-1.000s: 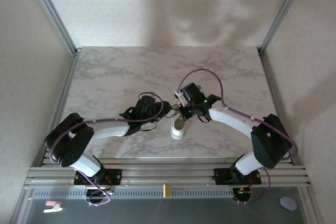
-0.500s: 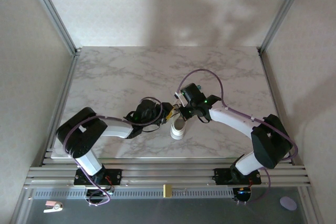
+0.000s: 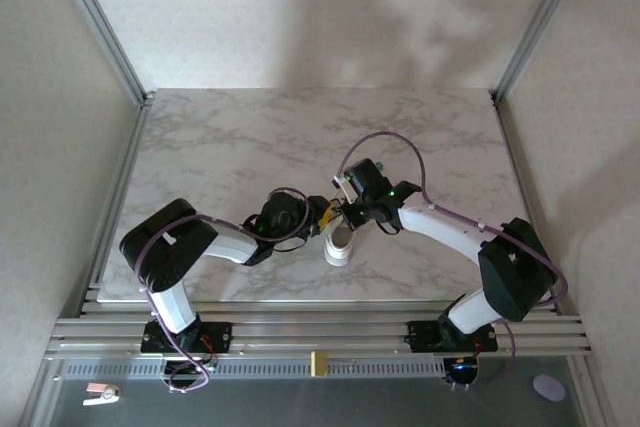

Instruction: Tie the shoes

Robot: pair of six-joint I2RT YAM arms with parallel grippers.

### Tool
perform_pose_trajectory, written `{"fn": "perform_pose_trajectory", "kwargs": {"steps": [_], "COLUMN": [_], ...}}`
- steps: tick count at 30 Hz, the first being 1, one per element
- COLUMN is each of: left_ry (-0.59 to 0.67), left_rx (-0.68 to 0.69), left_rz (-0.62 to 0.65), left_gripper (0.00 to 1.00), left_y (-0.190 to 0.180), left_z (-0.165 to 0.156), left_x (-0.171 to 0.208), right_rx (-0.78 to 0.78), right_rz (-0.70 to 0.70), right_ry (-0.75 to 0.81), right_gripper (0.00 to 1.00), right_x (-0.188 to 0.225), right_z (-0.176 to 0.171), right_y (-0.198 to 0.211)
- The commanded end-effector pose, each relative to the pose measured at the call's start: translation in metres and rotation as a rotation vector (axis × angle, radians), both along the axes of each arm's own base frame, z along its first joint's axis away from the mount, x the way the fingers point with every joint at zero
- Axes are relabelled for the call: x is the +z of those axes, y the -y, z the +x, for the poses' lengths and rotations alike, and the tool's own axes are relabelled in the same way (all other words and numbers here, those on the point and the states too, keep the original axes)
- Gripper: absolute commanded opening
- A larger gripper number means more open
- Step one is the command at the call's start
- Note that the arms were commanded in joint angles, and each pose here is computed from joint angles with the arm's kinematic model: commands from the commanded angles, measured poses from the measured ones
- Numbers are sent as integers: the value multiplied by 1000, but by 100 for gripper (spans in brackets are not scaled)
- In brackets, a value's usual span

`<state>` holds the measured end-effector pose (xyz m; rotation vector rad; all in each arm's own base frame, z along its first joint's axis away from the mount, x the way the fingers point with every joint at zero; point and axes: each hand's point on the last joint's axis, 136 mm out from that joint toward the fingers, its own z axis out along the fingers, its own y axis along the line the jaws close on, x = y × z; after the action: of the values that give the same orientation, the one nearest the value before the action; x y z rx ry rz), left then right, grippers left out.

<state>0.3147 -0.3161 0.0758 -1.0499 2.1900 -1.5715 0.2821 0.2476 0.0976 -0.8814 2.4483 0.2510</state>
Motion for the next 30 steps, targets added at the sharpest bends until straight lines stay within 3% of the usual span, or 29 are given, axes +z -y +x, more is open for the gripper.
{"fn": "perform_pose_trajectory", "kwargs": {"steps": [1,14,18,25,30], "left_ry": [28,51,54,77,130], "left_rx": [22,24,22,20,-17], "left_rz": [-43,-58,-51,3,136], "left_gripper": [36,32,24,1,0], "left_y": [2,7,7,4,-3], "left_z": [13,26,26,30,27], "left_x": [11,19,20,20,16], "right_rx": [8,13,14,10,-38], "right_rz": [28,19,20,16,5], "right_ry": [-6,-16,-15,-7,13], "right_gripper": [0,0,0,0,0], "right_x": [2,-2,-2,-1,0], "right_z": [-3,-3,-3,-2,3], "right_y": [-3,-4,-4,-3,4]}}
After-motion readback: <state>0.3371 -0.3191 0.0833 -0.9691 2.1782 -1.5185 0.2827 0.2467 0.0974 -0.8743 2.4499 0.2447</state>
